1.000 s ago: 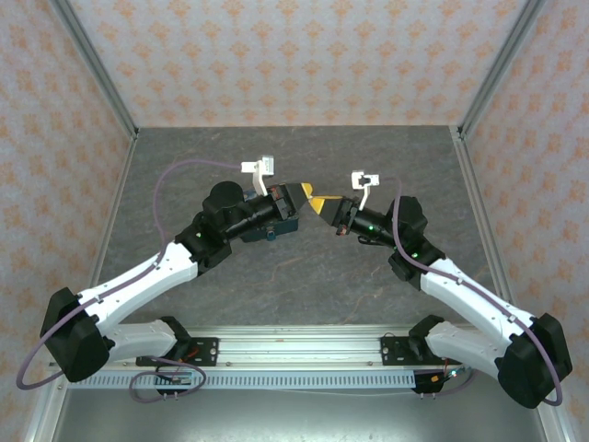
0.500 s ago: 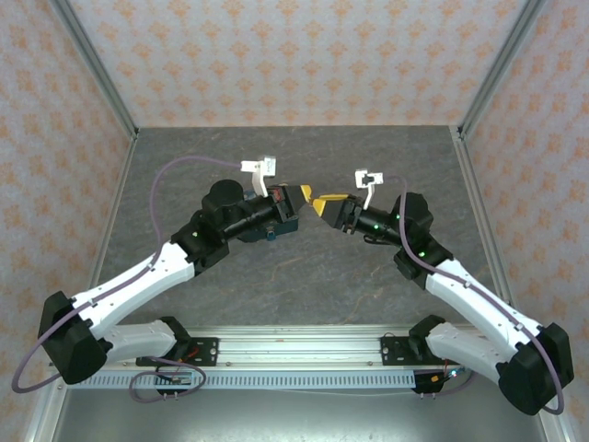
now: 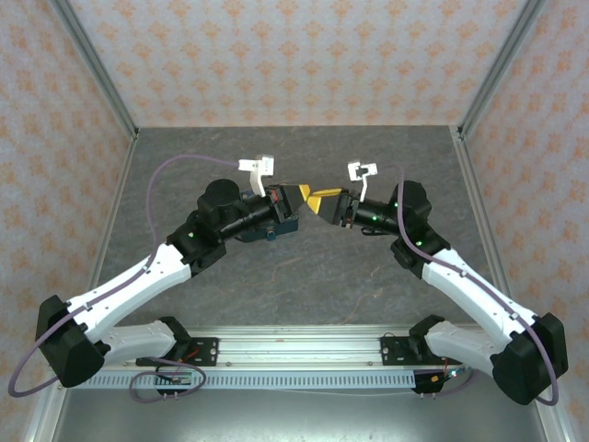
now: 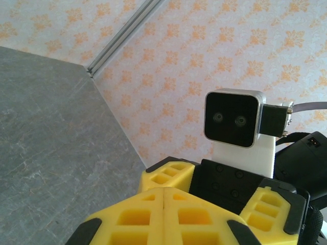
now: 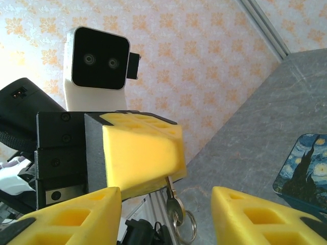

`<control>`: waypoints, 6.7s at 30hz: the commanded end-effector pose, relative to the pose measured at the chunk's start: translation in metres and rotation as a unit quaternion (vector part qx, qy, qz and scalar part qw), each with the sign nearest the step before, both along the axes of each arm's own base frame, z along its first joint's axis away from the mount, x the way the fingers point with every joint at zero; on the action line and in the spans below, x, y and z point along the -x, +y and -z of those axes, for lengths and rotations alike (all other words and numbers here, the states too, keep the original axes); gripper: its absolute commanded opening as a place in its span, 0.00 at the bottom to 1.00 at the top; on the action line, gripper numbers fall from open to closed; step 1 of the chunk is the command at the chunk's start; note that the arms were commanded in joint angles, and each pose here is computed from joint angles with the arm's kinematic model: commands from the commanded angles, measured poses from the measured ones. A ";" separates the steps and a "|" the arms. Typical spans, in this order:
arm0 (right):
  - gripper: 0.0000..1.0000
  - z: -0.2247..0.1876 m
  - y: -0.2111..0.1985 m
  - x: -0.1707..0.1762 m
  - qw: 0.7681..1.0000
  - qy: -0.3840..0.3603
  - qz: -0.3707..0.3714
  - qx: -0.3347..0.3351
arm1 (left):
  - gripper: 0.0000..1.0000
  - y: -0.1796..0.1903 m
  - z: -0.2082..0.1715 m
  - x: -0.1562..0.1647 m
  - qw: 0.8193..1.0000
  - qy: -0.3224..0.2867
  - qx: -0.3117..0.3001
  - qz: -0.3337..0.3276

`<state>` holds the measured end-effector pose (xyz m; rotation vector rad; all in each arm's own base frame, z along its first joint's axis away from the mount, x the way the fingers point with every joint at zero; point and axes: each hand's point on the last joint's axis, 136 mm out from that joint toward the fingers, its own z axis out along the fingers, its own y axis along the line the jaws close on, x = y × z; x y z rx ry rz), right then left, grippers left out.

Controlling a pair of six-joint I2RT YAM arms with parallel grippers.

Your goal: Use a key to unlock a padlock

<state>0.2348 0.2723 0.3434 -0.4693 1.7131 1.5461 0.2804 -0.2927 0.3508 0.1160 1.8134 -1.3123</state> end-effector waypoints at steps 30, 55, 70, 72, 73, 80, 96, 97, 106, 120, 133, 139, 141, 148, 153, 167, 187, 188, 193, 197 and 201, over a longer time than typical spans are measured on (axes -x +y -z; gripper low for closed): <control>0.22 0.001 0.003 0.008 1.000 -0.011 -0.009 0.004 | 0.00 0.006 -0.019 0.005 1.000 -0.028 0.006 -0.008; 0.00 0.037 -0.007 -0.015 0.993 0.026 0.062 0.094 | 0.56 0.037 0.002 -0.002 0.996 -0.012 -0.062 -0.070; 0.00 0.140 0.026 -0.106 0.969 0.133 0.102 0.179 | 0.83 0.179 0.112 -0.008 0.941 0.149 -0.118 -0.279; 0.00 0.147 0.041 -0.118 0.972 0.144 0.082 0.166 | 0.84 0.179 0.124 -0.006 0.939 0.161 -0.123 -0.276; 0.00 0.154 0.048 -0.125 0.972 0.152 0.075 0.165 | 0.84 0.179 0.130 -0.005 0.938 0.169 -0.125 -0.276; 0.00 0.198 0.076 -0.161 0.961 0.202 0.059 0.177 | 0.84 0.182 0.158 0.000 0.930 0.197 -0.137 -0.280; 0.00 0.267 0.052 -0.137 0.919 0.270 0.073 0.277 | 0.83 0.163 0.174 -0.003 0.942 0.197 -0.155 -0.225; 0.00 0.269 0.049 -0.133 0.917 0.273 0.075 0.280 | 0.82 0.158 0.175 -0.003 0.946 0.192 -0.152 -0.214; 0.00 0.274 0.030 -0.112 0.911 0.276 0.091 0.291 | 0.77 0.119 0.189 -0.006 0.970 0.147 -0.147 -0.126; 0.00 0.268 0.005 -0.115 0.904 0.273 0.131 0.301 | 0.68 0.104 0.222 -0.039 0.964 0.070 -0.241 -0.089; 0.00 0.267 0.007 -0.112 0.907 0.280 0.131 0.285 | 0.63 0.073 0.278 -0.055 0.945 0.072 -0.306 -0.091; 0.00 0.266 0.008 -0.113 0.908 0.280 0.132 0.283 | 0.63 0.073 0.287 -0.071 0.937 0.075 -0.318 -0.120; 0.00 0.266 0.008 -0.113 0.908 0.279 0.132 0.283 | 0.63 0.072 0.291 -0.074 0.936 0.076 -0.322 -0.120; 0.00 0.267 0.007 -0.113 0.908 0.279 0.134 0.284 | 0.60 0.065 0.302 -0.083 0.932 0.081 -0.335 -0.112; 0.00 0.267 0.007 -0.113 0.908 0.279 0.134 0.283 | 0.54 0.060 0.310 -0.083 0.932 0.085 -0.336 -0.103; 0.00 0.265 0.008 -0.114 0.909 0.278 0.133 0.280 | 0.36 0.055 0.317 -0.085 0.931 0.087 -0.342 -0.092; 0.00 0.199 0.006 -0.117 0.943 0.186 0.147 0.232 | 0.21 0.053 0.291 -0.078 0.942 0.112 -0.302 -0.096; 0.00 0.197 0.001 -0.115 0.943 0.175 0.153 0.237 | 0.20 0.052 0.291 -0.077 0.941 0.123 -0.301 -0.093; 0.00 0.199 -0.016 -0.099 0.943 0.134 0.164 0.255 | 0.20 0.044 0.289 -0.069 0.944 0.156 -0.280 -0.079; 0.00 0.206 -0.021 -0.079 0.950 0.113 0.145 0.254 | 0.20 0.043 0.284 -0.065 0.943 0.191 -0.258 -0.086; 0.00 0.211 -0.025 -0.061 0.956 0.080 0.136 0.248 | 0.20 0.040 0.273 -0.061 0.945 0.216 -0.232 -0.085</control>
